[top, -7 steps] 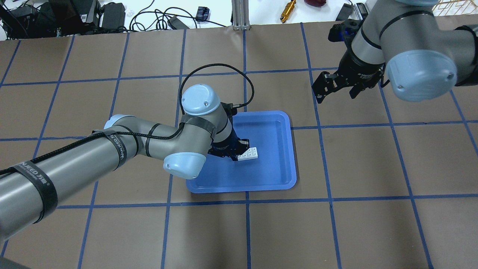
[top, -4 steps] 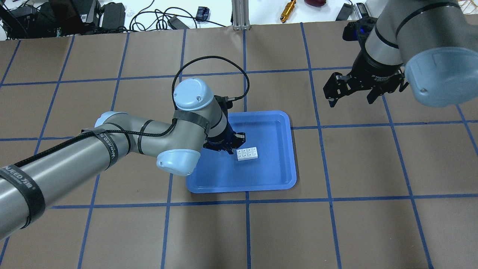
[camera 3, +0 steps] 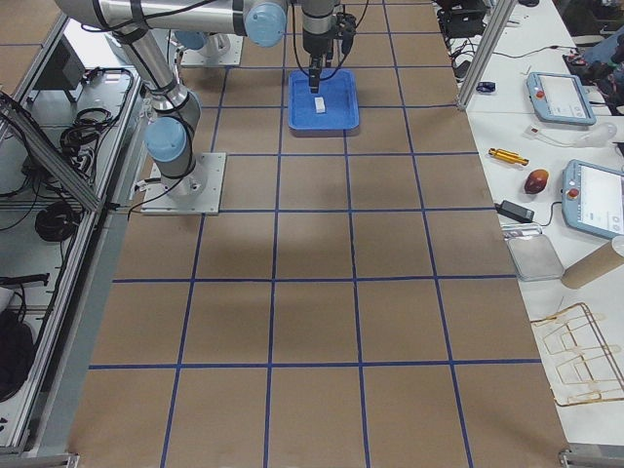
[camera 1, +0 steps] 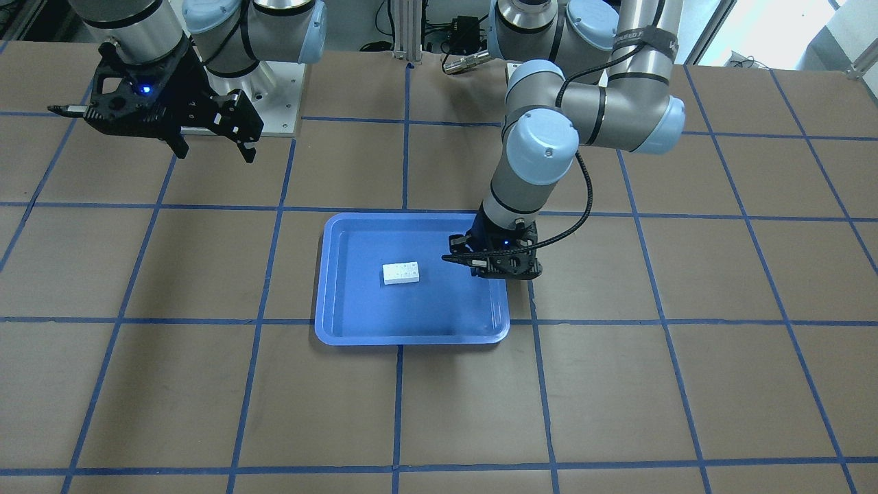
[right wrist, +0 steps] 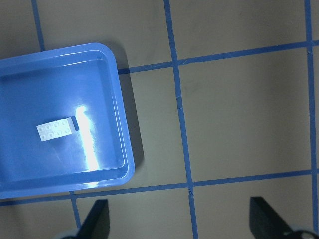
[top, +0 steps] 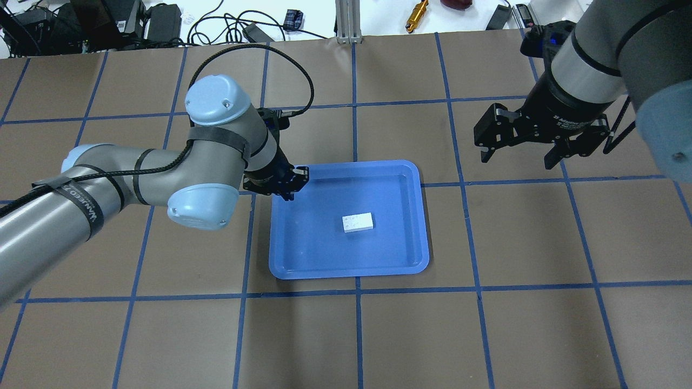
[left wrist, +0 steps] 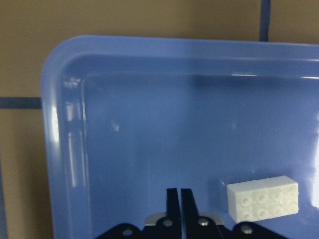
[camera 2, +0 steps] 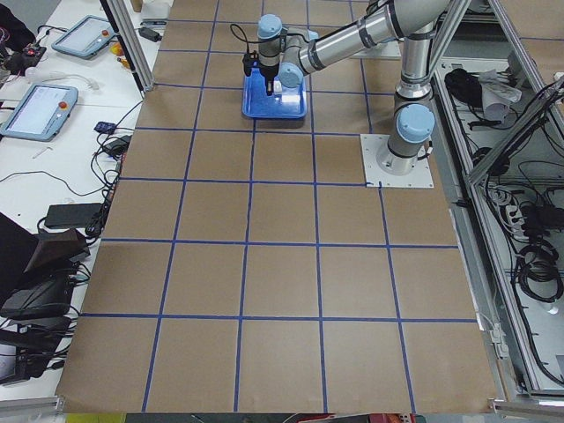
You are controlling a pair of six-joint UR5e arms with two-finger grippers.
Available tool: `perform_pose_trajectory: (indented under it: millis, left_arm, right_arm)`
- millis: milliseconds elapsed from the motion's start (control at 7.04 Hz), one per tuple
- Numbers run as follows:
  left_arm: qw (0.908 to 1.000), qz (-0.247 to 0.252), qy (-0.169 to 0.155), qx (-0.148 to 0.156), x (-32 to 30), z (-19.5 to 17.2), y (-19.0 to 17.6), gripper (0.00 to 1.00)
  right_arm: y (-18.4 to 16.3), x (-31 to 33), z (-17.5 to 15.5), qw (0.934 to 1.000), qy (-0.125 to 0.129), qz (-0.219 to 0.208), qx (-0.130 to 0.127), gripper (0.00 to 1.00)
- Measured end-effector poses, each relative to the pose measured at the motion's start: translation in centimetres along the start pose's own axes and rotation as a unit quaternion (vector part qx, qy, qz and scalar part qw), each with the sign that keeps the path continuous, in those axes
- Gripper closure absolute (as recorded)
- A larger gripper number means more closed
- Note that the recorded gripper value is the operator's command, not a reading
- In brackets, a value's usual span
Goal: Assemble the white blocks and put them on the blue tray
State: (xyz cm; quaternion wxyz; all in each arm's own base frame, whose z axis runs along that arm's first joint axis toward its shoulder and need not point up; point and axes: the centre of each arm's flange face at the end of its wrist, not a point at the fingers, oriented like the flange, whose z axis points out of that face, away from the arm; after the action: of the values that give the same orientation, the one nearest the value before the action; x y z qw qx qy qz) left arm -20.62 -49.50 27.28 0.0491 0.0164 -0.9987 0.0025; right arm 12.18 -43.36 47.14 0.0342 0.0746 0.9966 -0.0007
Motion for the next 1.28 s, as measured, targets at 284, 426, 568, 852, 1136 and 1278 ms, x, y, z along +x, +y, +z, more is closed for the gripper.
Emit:
perform_pose_trajectory:
  millis: [284,426,568,852,1136,1278]
  left_arm:
    - [0.9993,-0.003,-0.031,-0.019,-3.7,-6.5,-0.6,0.75]
    - [0.9989,-0.007,-0.036,-0.029,-4.9,-10.6,-1.0,0.72]
    - [0.9985,-0.009,-0.038,-0.039,-5.6,-14.6,-1.1,0.71]
    - [0.9985,-0.010,-0.040,-0.035,-6.1,-19.5,0.0,0.37]
    - [0.9989,-0.010,-0.040,-0.024,-6.1,-21.2,0.9,0.00]
    - [0.9990,-0.010,-0.039,-0.020,-6.1,-21.6,1.1,0.00]
  right_arm:
    - [0.6,0.2,0.0,0.9995,0.011,0.027,-0.015,0.00]
    - [0.4,0.1,0.2,0.9990,0.017,0.036,-0.021,0.00]
    - [-0.1,0.0,0.0,0.9987,0.022,0.039,-0.023,0.00]
    - [-1.3,-1.2,-1.2,0.9991,0.026,0.029,-0.018,0.00]
    - [-2.0,-2.2,-1.9,0.9994,0.026,0.019,-0.012,0.00]
    - [-2.1,-2.3,-1.9,0.9994,0.026,0.017,-0.011,0.00]
